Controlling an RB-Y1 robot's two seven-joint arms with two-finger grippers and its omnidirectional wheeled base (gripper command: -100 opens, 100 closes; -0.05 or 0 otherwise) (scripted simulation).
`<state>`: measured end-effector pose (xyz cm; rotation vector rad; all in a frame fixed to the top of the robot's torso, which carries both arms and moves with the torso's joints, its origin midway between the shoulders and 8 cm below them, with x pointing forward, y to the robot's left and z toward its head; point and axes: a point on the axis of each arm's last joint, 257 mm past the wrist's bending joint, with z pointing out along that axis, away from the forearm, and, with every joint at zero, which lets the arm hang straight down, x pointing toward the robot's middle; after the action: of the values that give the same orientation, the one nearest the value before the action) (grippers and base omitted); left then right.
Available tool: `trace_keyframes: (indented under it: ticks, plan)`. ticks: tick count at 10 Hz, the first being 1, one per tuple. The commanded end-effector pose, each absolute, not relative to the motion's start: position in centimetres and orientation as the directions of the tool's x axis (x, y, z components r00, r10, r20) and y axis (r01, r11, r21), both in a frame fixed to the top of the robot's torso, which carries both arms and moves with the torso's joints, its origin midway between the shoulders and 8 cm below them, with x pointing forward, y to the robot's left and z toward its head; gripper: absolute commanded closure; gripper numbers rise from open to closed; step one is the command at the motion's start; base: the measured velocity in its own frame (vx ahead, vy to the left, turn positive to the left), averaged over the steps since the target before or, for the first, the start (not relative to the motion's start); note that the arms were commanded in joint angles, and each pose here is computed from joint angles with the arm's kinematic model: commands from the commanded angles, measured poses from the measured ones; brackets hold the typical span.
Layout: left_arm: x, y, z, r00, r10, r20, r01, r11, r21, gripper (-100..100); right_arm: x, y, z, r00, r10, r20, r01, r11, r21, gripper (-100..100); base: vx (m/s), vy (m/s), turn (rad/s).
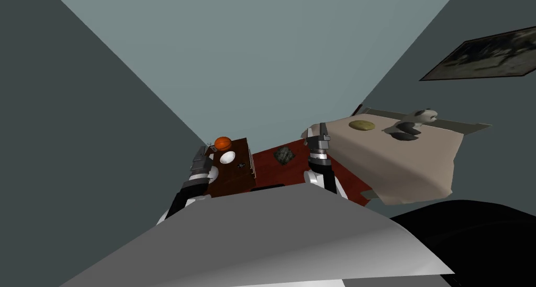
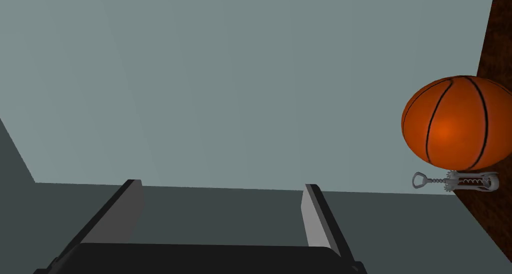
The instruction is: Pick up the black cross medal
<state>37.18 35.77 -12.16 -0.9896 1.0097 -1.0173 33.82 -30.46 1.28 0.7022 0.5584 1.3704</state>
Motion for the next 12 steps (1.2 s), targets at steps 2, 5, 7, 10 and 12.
trace_keyframes:
  ticks: [2, 5, 7, 10, 12]
  plan:
    - [37.3, 37.1, -14.6, 0.207, -0.962, -0.175, 0.11, 0.201, -0.973, -100, 33.8, -30.5, 1.3, 0.129, 0.991, 0.043, -0.679, 0.057, 0.732, 0, 0.007, -0.05, -0.094]
    - [36.6, 39.1, -19.3, 0.213, -0.964, -0.159, -0.027, 0.157, -0.987, -100, 33.8, -30.5, 1.3, 0.129, 0.991, 0.042, -0.679, 0.057, 0.732, 0, 0.011, -0.05, -0.108]
    - [36.6, 39.1, -19.4, 0.213, -0.964, -0.159, -0.03, 0.157, -0.987, -100, 33.8, -30.5, 1.3, 0.129, 0.991, 0.042, -0.679, 0.057, 0.732, 0, 0.018, -0.029, -0.039]
    - [35.2, 41.1, -24.5, 0.228, -0.963, -0.141, -0.175, 0.101, -0.979, -100, 33.8, -30.5, 1.3, 0.129, 0.991, 0.043, -0.679, 0.057, 0.732, 0, 0.043, -0.054, -0.146]
    - [34.2, 42.1, -27.1, 0.24, -0.962, -0.131, -0.248, 0.07, -0.966, -100, 33.8, -30.5, 1.3, 0.129, 0.991, 0.042, -0.679, 0.057, 0.732, 0, 0.05, -0.043, -0.1]
